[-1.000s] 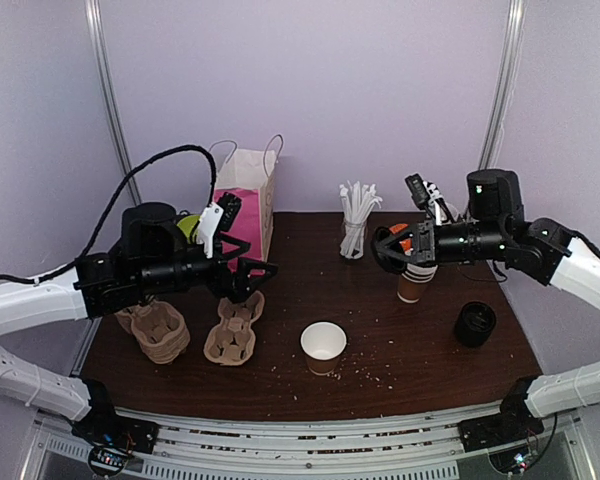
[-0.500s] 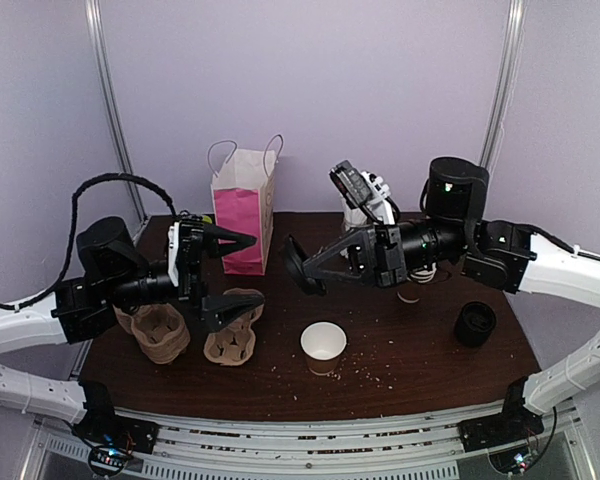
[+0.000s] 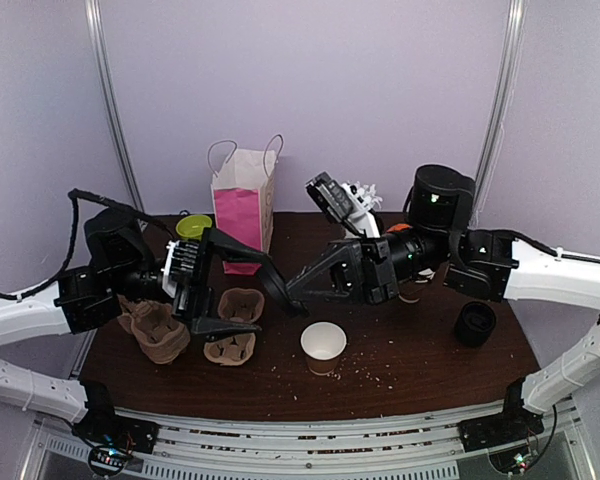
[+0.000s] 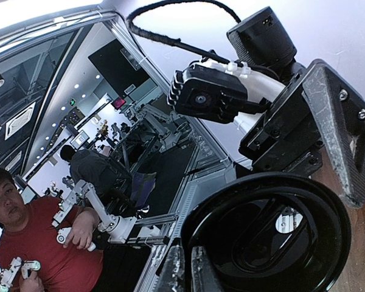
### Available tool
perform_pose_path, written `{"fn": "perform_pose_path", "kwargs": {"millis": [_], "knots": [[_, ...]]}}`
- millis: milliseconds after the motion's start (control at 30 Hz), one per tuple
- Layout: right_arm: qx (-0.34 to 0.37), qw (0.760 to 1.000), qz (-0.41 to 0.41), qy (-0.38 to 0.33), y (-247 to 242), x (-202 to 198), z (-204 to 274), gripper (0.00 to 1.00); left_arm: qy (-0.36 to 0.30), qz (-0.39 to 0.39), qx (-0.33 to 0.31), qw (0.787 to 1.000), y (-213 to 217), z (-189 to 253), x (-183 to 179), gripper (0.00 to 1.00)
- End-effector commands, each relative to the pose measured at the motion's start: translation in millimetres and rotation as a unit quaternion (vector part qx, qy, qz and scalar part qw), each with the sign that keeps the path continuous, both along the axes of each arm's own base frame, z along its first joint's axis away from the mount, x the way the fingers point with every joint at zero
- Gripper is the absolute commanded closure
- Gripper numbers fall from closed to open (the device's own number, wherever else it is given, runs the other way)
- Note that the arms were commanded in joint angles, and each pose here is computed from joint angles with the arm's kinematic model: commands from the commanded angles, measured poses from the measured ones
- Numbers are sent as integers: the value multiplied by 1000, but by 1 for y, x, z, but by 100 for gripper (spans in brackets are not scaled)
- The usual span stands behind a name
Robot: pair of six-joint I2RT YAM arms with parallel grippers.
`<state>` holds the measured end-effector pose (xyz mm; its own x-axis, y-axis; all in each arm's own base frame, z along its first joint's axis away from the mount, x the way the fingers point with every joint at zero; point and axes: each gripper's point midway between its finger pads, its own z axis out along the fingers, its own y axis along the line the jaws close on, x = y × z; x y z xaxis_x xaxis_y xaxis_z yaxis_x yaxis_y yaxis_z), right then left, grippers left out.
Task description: Pack the takeout coffee
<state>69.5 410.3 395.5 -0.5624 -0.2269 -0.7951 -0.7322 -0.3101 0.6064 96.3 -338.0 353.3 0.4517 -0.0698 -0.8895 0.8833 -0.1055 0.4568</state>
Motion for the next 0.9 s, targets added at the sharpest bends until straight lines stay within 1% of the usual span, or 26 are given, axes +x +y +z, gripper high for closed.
{"fn": "perform_pose_path", "kwargs": {"millis": [0,100,200,467,767,867], "knots": [[16,1000,25,-8,2,-11,10,100,-28,-25,-18,999,0,17,-8,8],[14,999,31,-8,5,-13,8,100,-28,-37,-19,999,-1,20,-11,10],[12,999,34,-8,6,-14,7,100,-27,-53,-14,998,-2,21,-15,17],[5,999,36,-7,7,-14,2,100,-23,-83,-7,996,-2,19,-23,48],[1,999,41,-4,10,-15,0,100,-26,-90,-5,996,-4,17,-23,69],[-1,999,46,-3,12,-17,0,100,-28,-91,-5,995,-4,17,-23,70]]}}
